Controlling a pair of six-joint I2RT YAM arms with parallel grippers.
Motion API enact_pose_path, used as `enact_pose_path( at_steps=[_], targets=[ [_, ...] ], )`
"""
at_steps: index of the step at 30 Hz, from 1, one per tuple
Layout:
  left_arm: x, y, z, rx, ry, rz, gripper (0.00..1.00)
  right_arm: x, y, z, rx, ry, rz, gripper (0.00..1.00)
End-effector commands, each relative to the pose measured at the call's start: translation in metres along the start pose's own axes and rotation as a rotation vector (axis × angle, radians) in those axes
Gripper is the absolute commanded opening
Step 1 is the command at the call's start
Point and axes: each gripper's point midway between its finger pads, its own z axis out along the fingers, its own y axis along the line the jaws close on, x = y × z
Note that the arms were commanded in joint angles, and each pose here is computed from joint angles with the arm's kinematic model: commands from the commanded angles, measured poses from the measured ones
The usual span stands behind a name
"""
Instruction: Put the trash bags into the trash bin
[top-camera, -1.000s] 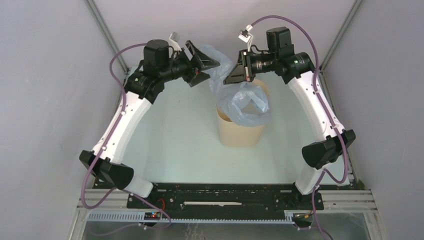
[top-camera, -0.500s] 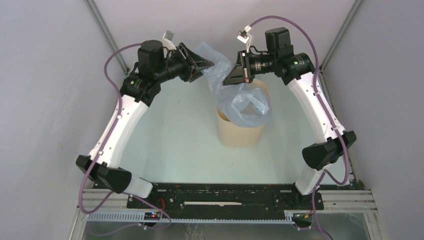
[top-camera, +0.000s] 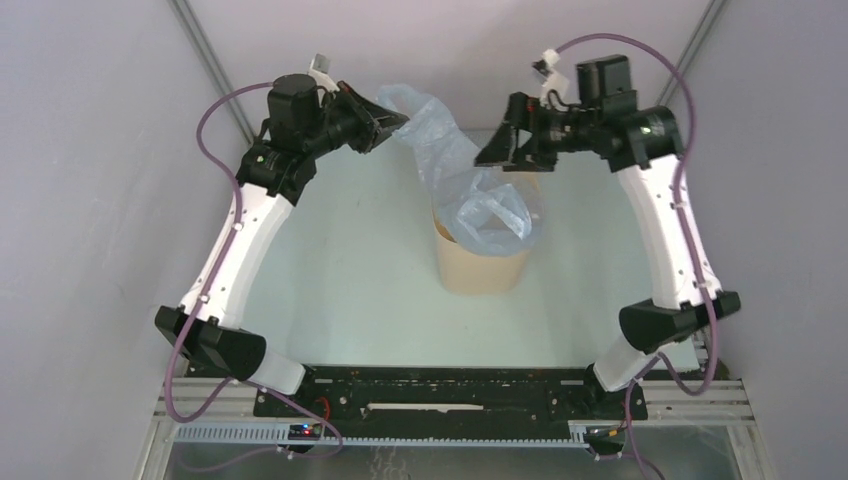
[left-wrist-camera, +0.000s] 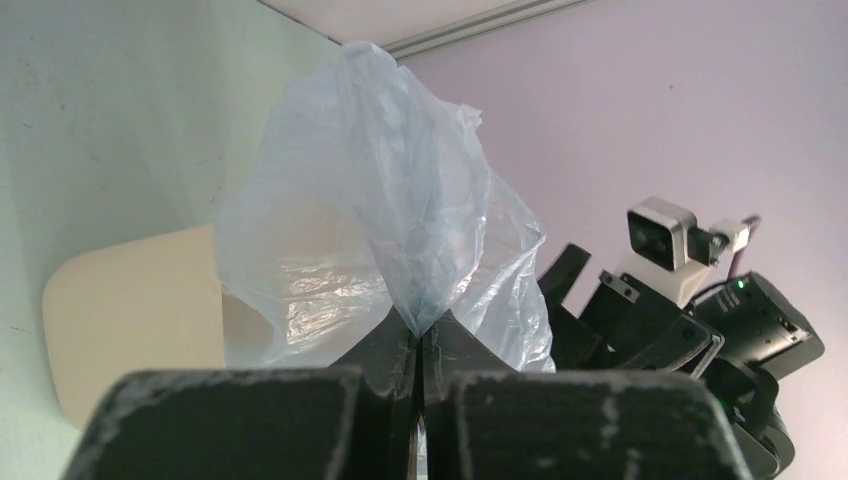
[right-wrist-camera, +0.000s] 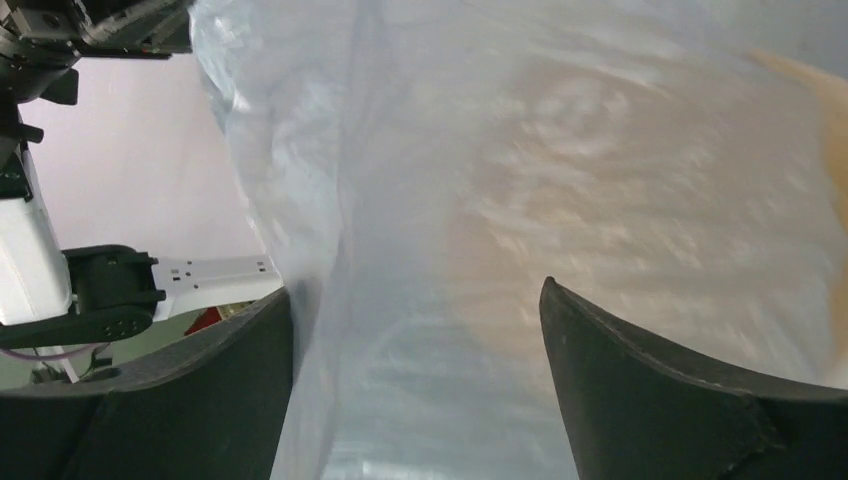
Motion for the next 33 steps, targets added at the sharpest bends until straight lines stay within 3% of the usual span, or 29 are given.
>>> enact_pose_path(
  at_steps=[1,8,14,17,26,33],
  targets=[
    [-0.014,-0.021,-0.019,0.053,-0.066,0.023,0.0,0.023,0.008,-0.066,0.079,-0.081,0.077,0.95],
    [-0.016,-0.015,-0.022,0.041,-0.074,0.01,0.0,0.066,-0.005,-0.089,0.129,-0.098,0.076,0.92],
    [-0.015,-0.013,-0.022,0.042,-0.061,0.004,0.0,0.081,-0.016,-0.058,0.102,-0.098,0.11,0.64],
    [-0.011,-0.009,-0.021,0.037,-0.047,-0.007,0.0,0.072,-0.02,-0.026,0.102,-0.112,0.113,0.56],
    [0.011,0.009,-0.031,0.018,0.008,0.016,0.0,0.024,-0.109,0.039,0.423,-0.207,0.114,0.56],
    [0.02,0.022,-0.054,-0.034,0.004,0.129,0.0,0.049,-0.159,0.095,0.548,-0.105,0.096,0.56]
  ],
)
